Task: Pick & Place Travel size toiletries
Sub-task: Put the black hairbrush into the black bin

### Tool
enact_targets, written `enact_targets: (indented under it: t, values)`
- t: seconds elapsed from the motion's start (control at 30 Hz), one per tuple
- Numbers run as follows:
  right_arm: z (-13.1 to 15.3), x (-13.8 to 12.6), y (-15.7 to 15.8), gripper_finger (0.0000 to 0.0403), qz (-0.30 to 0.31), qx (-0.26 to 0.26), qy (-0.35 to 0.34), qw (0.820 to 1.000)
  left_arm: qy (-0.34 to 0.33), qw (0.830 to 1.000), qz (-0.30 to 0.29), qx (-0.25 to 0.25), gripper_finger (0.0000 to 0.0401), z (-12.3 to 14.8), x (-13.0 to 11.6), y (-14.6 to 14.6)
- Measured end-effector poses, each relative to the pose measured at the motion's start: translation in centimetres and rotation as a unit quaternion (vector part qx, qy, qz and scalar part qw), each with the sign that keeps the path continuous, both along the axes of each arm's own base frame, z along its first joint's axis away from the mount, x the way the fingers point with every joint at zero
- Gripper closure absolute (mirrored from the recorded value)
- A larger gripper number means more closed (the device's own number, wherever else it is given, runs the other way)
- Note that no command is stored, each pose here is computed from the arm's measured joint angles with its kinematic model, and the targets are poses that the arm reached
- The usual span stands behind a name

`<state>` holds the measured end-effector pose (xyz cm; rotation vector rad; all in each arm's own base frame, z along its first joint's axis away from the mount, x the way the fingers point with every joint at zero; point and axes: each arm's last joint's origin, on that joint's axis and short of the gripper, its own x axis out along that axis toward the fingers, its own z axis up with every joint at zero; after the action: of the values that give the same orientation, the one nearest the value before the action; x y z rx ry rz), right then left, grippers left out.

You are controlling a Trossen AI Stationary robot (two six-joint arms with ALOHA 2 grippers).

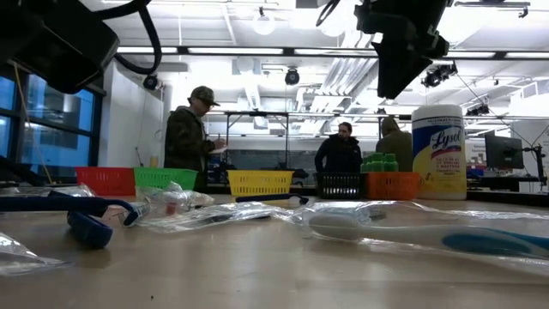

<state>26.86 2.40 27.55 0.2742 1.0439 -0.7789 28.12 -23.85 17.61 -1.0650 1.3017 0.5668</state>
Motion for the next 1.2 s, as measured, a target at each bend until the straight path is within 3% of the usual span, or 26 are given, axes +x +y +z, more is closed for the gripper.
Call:
enact_targets:
  t: [0.47,0.9,1.2]
  values:
    - [0.0,0.0,-0.1,0.0261,-0.002,-0.010,-0.002,1.000,0.010,1.000,-0.006,-0.001,0.0151,-1.4,0.3,-0.6]
    - [0.0,0.0,-0.1,0.0261,0.000,-0.014,-0.001,1.000,0.011,1.000,-0.007,-0.003,0.0311,-1.5,0.3,-0.6]
    - [0.0,0.0,-0.1,0.0261,0.008,-0.016,0.003,1.000,0.007,1.000,-0.028,0.003,0.0396,-1.3,0.2,-0.5]
